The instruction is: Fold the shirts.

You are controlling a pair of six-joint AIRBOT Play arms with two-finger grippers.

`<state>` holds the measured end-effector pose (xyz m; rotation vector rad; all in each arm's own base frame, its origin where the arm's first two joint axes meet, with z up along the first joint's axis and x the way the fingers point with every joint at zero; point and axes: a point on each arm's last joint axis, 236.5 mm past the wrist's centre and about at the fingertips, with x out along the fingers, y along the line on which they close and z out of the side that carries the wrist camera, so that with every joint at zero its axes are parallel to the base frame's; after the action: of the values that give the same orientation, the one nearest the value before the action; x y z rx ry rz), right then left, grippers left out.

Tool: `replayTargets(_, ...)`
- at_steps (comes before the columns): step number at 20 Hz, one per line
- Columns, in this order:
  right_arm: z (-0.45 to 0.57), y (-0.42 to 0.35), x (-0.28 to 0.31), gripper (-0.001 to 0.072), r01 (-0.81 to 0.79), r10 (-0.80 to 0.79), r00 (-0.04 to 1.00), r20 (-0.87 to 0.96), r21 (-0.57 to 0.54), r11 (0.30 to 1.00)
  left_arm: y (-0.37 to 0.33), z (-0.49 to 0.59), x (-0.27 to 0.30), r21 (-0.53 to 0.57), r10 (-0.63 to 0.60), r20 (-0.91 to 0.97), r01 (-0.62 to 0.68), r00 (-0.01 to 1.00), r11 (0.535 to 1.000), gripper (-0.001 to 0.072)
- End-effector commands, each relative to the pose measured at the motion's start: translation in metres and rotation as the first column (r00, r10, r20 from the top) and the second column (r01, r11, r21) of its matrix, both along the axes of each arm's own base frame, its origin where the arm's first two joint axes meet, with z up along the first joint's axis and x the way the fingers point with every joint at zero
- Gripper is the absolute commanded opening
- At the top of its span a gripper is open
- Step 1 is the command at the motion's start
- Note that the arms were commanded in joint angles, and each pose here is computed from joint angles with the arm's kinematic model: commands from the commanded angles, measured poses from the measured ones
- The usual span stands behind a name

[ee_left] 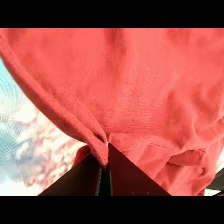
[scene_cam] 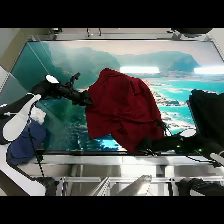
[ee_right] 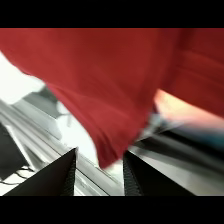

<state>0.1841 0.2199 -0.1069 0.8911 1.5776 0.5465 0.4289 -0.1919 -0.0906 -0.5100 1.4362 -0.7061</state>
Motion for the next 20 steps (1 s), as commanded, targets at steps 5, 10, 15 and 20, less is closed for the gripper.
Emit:
replayTargets(5, 0.031, 0.022, 0.052, 0.0016, 0.079, -0.099, 0.982, 0.161, 0.124, 0.989, 0.005, 0.082, 0.033, -0.217, 0.114, 0.145, -0.081, 0.983, 0.973, 0.0023)
replayTargets(10, 0.088, -0.077, 0.074, 0.0016, -0.01, 0.056, 0.972, 0.228, -0.199, 0.98, 0.07, 0.271, 0.042, -0.431, 0.333, 0.463, -0.119, 0.822, 0.894, 0.0023)
replayTargets(15, 0.3, -0.225, 0.142, 0.0016, 0.451, -0.046, 0.69, 0.722, -0.379, 0.808, 0.1, 0.487, -0.041, -0.444, 0.37, 0.796, 0.046, 0.48, 0.895, 0.0023)
replayTargets(20, 0.525, -0.194, 0.106, 0.0016, 0.563, 0.118, 0.169, 0.979, -0.194, 0.803, 0.086, 0.647, -0.152, -0.35, 0.349, 0.937, 0.059, 0.037, 0.935, 0.0024)
